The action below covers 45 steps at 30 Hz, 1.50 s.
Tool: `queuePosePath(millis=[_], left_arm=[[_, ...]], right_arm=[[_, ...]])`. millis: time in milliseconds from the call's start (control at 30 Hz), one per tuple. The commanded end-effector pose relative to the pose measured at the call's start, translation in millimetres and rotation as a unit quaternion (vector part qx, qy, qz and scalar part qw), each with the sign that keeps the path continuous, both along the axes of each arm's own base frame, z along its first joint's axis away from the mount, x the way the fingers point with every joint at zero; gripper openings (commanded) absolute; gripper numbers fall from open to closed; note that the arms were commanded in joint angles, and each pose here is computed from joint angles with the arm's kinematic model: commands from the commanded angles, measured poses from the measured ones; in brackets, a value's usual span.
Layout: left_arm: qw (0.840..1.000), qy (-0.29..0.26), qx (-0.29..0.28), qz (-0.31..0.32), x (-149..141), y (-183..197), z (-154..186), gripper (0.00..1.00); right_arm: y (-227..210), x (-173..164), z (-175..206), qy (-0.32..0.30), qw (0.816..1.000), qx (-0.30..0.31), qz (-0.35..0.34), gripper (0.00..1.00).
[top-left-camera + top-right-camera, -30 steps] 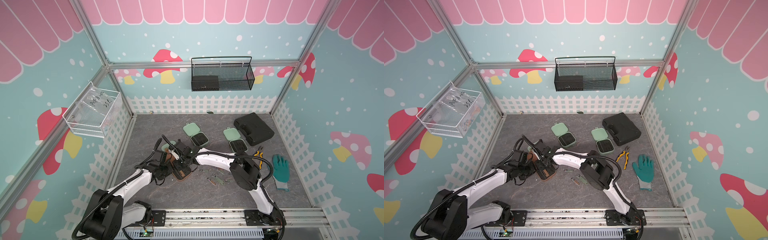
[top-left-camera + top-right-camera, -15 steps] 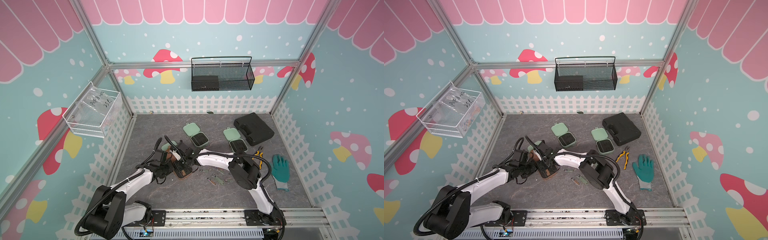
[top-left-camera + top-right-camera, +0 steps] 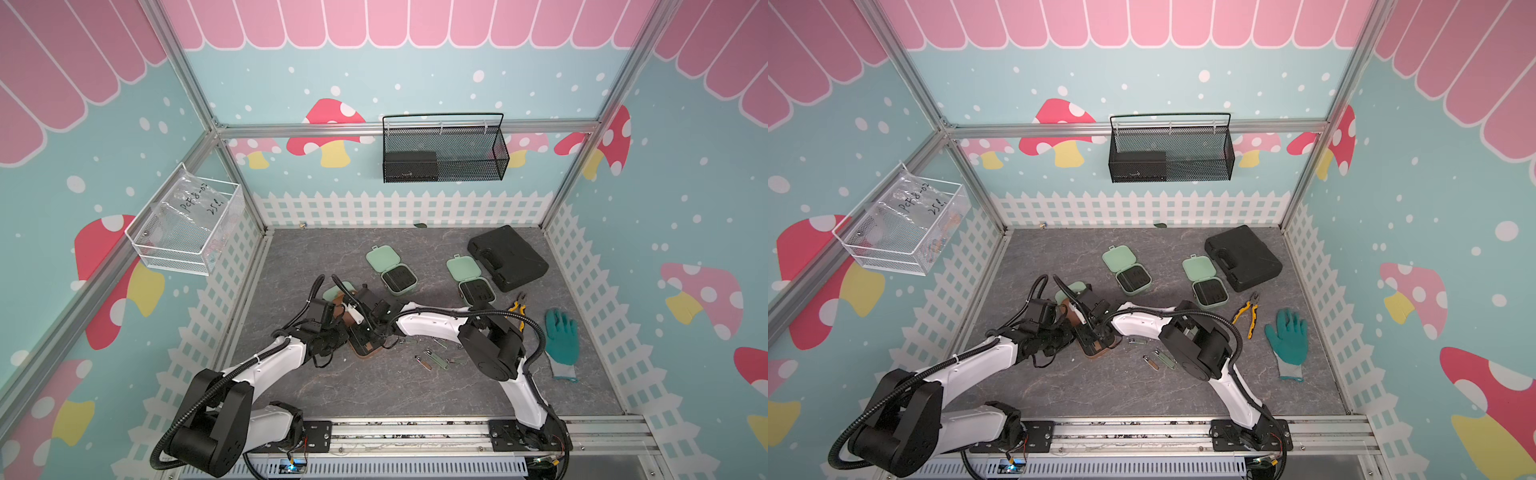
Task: Organize nail clipper sets
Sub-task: Place the nail clipper in the storage box.
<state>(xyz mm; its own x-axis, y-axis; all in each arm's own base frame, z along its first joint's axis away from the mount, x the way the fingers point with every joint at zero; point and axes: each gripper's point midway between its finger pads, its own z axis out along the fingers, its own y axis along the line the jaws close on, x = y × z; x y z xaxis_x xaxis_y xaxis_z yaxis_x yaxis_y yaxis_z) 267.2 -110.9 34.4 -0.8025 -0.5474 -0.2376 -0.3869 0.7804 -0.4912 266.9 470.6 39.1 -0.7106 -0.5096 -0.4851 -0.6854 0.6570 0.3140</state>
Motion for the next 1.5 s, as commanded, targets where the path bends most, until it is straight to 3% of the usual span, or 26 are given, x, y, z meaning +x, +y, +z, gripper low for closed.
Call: queuePosePath(millis=[0,133,267,733,1100,1467], left_arm=[[0.999,0.034,0.008,0.008,-15,5,-15,0.0],[0.999,0.03,0.007,0.009,-14,5,-12,0.0],[1.0,0.025,0.006,0.009,-13,5,-8,0.0],[1.0,0.023,0.006,0.006,-14,5,-7,0.0],[1.0,0.023,0.006,0.007,-13,5,-7,0.0],[1.0,0.024,0.004,0.006,-13,4,-7,0.0]], right_arm=[[-7,-4,19,-0.002,1.0,-0.016,0.007,0.16],[-1,2,55,-0.027,0.999,0.015,0.009,0.16],[-4,9,66,-0.044,0.999,0.018,0.005,0.16],[-4,29,20,-0.038,0.999,-0.017,0.006,0.15],[-14,12,-6,0.001,1.0,-0.017,0.002,0.12],[-44,-11,-53,0.036,0.998,-0.056,-0.022,0.12]])
